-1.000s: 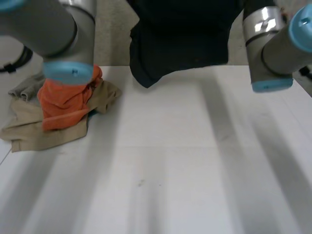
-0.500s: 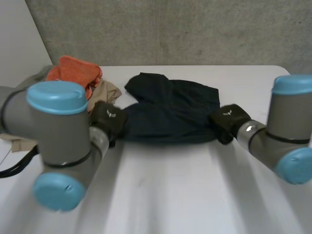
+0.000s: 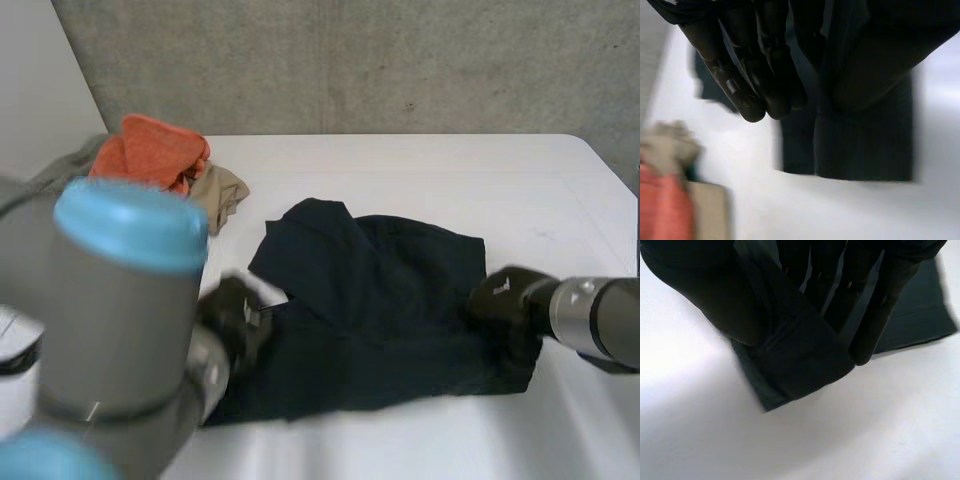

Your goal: Fold the laundry.

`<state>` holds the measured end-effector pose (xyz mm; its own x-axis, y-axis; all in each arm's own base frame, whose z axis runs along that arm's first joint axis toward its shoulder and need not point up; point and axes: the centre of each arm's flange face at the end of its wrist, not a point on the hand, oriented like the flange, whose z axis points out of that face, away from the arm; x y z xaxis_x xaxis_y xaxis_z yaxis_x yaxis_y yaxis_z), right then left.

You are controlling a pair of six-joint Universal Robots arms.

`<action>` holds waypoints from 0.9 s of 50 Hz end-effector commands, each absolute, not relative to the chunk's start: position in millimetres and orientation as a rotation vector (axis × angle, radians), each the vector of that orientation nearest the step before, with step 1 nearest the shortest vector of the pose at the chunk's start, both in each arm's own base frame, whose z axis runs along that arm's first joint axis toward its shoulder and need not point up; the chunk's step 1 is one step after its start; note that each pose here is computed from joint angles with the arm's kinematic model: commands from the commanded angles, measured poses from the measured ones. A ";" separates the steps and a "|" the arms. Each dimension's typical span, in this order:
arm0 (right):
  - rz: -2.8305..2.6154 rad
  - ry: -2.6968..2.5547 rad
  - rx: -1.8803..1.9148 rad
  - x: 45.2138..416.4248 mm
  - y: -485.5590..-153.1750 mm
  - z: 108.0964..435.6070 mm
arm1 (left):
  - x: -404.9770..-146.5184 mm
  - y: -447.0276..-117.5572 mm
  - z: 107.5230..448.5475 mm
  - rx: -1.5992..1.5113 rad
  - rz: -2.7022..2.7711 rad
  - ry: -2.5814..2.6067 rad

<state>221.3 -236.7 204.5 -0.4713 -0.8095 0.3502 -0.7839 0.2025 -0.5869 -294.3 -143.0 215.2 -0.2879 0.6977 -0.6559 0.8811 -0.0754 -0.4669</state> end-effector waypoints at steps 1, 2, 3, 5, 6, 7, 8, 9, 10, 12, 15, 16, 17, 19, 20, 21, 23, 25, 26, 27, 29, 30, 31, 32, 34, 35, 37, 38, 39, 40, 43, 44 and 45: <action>-1.526 2.384 -1.320 231.3 -288.7 202.8 | -342.0 -242.0 232.2 1.539 -1.674 1.840; -1.569 2.369 -1.301 233.3 -294.7 201.9 | -347.5 -250.5 233.2 1.529 -1.718 1.823; -1.613 2.353 -1.280 235.6 -300.9 201.3 | -352.4 -259.2 232.1 1.518 -1.752 1.809; -1.747 2.299 -1.218 242.8 -319.7 199.5 | -368.1 -281.4 227.6 1.495 -1.847 1.756; -1.785 2.285 -1.198 244.9 -326.0 197.5 | -372.9 -289.5 225.7 1.478 -1.875 1.736; -1.840 2.267 -1.170 248.1 -333.6 196.2 | -377.0 -296.2 222.5 1.466 -1.892 1.723; -1.897 2.243 -1.147 252.9 -343.0 192.3 | -385.3 -308.8 215.2 1.440 -1.924 1.692; -1.933 2.231 -1.130 255.4 -348.6 190.3 | -389.2 -314.6 210.4 1.429 -1.934 1.673; -1.967 2.219 -1.115 257.9 -354.3 188.1 | -391.6 -320.8 206.3 1.416 -1.942 1.659; -2.063 2.192 -1.083 264.5 -370.4 180.5 | -397.5 -338.9 199.3 1.359 -1.976 1.607; -2.160 2.163 -1.057 272.0 -388.0 167.3 | -402.6 -357.8 192.3 1.304 -2.015 1.537; -2.181 2.151 -1.051 274.1 -391.9 164.5 | -404.3 -361.3 190.7 1.294 -2.027 1.517; -2.201 2.140 -1.049 276.3 -395.2 161.8 | -405.9 -364.7 190.1 1.282 -2.042 1.497; -2.241 2.104 -1.055 282.2 -403.8 150.9 | -411.2 -372.2 185.2 1.259 -2.080 1.440; -2.249 2.095 -1.061 284.5 -405.9 146.2 | -413.0 -374.0 184.3 1.253 -2.094 1.419; -2.267 2.081 -1.060 286.9 -409.1 143.3 | -413.9 -376.1 182.1 1.249 -2.102 1.405; -2.309 2.051 -1.058 291.5 -418.6 135.0 | -418.9 -377.7 184.5 1.241 -2.155 1.362; -2.305 2.064 -1.055 293.0 -423.2 128.3 | -425.1 -373.2 181.0 1.263 -2.186 1.356; -2.294 2.080 -1.054 293.7 -422.6 127.3 | -427.2 -371.2 178.9 1.269 -2.193 1.359; -2.279 2.101 -1.053 293.4 -421.9 127.0 | -428.7 -369.3 177.0 1.271 -2.198 1.368; -2.210 2.185 -1.038 289.1 -417.2 128.6 | -430.9 -363.0 175.0 1.262 -2.197 1.405; -2.184 2.205 -1.025 288.4 -414.4 132.4 | -431.3 -360.9 176.4 1.250 -2.200 1.415; -2.161 2.221 -1.004 286.3 -412.7 138.7 | -430.7 -360.2 179.7 1.233 -2.207 1.418; -2.135 2.234 -0.981 284.6 -409.8 146.2 | -430.1 -359.4 184.4 1.213 -2.218 1.421; -2.021 2.283 -0.904 275.3 -398.4 170.4 | -426.2 -358.9 197.1 1.151 -2.249 1.421; -1.977 2.297 -0.883 271.6 -394.1 178.1 | -425.1 -358.0 200.7 1.138 -2.258 1.422; -1.809 2.333 -0.869 266.8 -374.5 195.2 | -420.5 -355.1 214.5 1.104 -2.289 1.427; -1.750 2.345 -0.870 265.3 -367.6 198.7 | -419.3 -353.1 216.8 1.105 -2.295 1.436; -1.687 2.369 -0.863 262.6 -361.0 200.9 | -418.3 -350.0 220.2 1.109 -2.299 1.446; -1.592 2.402 -0.855 258.9 -350.5 202.8 | -415.5 -344.7 225.7 1.121 -2.308 1.473; -1.465 2.473 -0.843 251.7 -338.9 198.9 | -410.4 -336.8 231.6 1.141 -2.317 1.533; -1.395 2.519 -0.839 247.2 -333.0 192.9 | -406.4 -331.8 233.1 1.150 -2.317 1.592; -1.363 2.539 -0.838 245.5 -330.2 189.3 | -404.8 -328.9 235.2 1.151 -2.323 1.622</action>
<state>260.1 -358.8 196.2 -0.8345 -0.5016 0.2281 -0.3921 0.2497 -0.8854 -417.2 -346.7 221.2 -0.6957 0.2308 -0.6803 0.5210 -0.4900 -0.6990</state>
